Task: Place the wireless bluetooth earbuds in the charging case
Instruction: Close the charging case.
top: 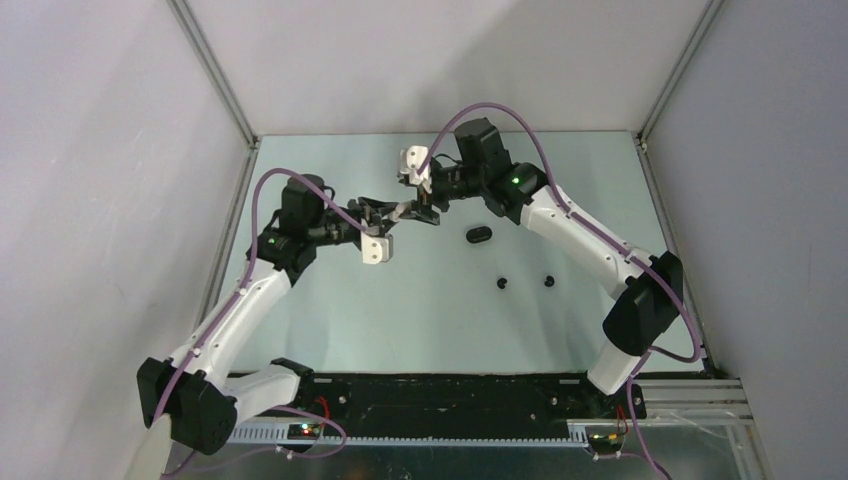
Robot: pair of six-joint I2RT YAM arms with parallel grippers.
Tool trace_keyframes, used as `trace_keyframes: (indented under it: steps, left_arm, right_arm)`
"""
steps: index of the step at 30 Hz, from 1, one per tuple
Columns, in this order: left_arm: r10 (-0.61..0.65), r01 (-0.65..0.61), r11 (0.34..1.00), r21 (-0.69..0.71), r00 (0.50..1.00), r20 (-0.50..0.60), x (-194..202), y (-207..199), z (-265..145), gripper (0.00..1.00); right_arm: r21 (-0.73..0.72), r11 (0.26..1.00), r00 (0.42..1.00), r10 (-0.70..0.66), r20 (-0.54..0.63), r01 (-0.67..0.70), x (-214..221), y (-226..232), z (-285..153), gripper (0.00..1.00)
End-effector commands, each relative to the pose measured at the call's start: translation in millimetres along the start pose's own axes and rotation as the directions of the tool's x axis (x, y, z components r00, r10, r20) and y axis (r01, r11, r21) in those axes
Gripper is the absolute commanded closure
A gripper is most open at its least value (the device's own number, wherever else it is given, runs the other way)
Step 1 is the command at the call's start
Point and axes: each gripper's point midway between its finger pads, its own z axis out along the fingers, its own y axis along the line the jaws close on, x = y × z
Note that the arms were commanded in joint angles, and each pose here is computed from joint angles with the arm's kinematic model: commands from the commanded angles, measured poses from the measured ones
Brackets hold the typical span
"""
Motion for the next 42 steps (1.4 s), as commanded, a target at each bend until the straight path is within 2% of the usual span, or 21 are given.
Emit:
trace_keyframes:
  steps: [1, 8, 19, 24, 28, 34, 36, 37, 38, 39, 40, 41, 42]
  left_arm:
    - [-0.023, 0.022, 0.999, 0.028, 0.999, 0.036, -12, -9, 1, 1.0]
    - [-0.247, 0.247, 0.969, -0.002, 0.969, 0.031, -14, 13, 1, 1.0]
    - [-0.324, 0.324, 0.946, -0.009, 0.946, 0.031, -12, 18, 2, 1.0]
    - [-0.369, 0.37, 0.929, -0.018, 0.929, 0.022, -9, 22, 2, 1.0]
    - [-0.446, 0.447, 0.894, -0.03, 0.894, 0.028, -8, 31, 4, 1.0]
    - [-0.577, 0.579, 0.81, -0.092, 0.815, 0.047, -2, 50, 7, 1.0]
    - [-0.649, 0.65, 0.747, -0.144, 0.759, 0.058, 3, 59, 6, 1.0]
    - [-0.657, 0.658, 0.736, -0.159, 0.751, 0.069, 4, 63, 7, 1.0]
    - [-0.699, 0.699, 0.692, -0.179, 0.711, 0.074, 10, 65, 6, 1.0]
    - [-0.706, 0.707, 0.677, -0.205, 0.702, 0.093, 13, 73, 4, 1.0]
    - [-0.75, 0.753, 0.621, -0.219, 0.651, 0.112, 16, 74, 5, 1.0]
    - [-0.751, 0.758, 0.606, -0.241, 0.645, 0.139, 19, 83, 2, 1.0]
    - [-0.784, 0.793, 0.558, -0.244, 0.6, 0.157, 21, 84, 3, 1.0]
  right_arm:
    - [0.109, 0.988, 0.992, -0.115, 0.054, 0.109, -34, -29, -12, 0.28]
    - [0.069, 0.989, 0.991, -0.132, 0.018, 0.13, -21, -15, -8, 0.25]
    - [0.043, 0.995, 0.995, -0.094, 0.021, 0.093, -23, -18, -20, 0.21]
    - [-0.049, 0.998, 0.999, -0.036, 0.001, 0.036, -16, -6, -36, 0.2]
    - [-0.108, 0.994, 0.999, -0.017, -0.047, 0.012, 2, 8, -36, 0.2]
    - [-0.135, 0.991, 0.997, 0.013, -0.073, -0.022, 9, 13, -23, 0.21]
    - [-0.126, 0.992, 0.997, 0.003, -0.073, -0.012, 7, 12, -23, 0.21]
    - [-0.118, 0.993, 0.998, -0.004, -0.07, -0.004, 5, 11, -24, 0.21]
    - [-0.113, 0.994, 0.997, -0.006, -0.077, -0.003, 6, 11, -24, 0.21]
    - [-0.107, 0.994, 0.997, -0.01, -0.075, 0.002, 4, 11, -25, 0.21]
    - [-0.098, 0.995, 0.997, -0.013, -0.081, 0.005, 5, 10, -26, 0.21]
    - [-0.095, 0.995, 0.996, -0.014, -0.083, 0.007, 6, 10, -26, 0.21]
    - [-0.09, 0.996, 0.996, -0.014, -0.09, 0.006, 8, 10, -27, 0.21]
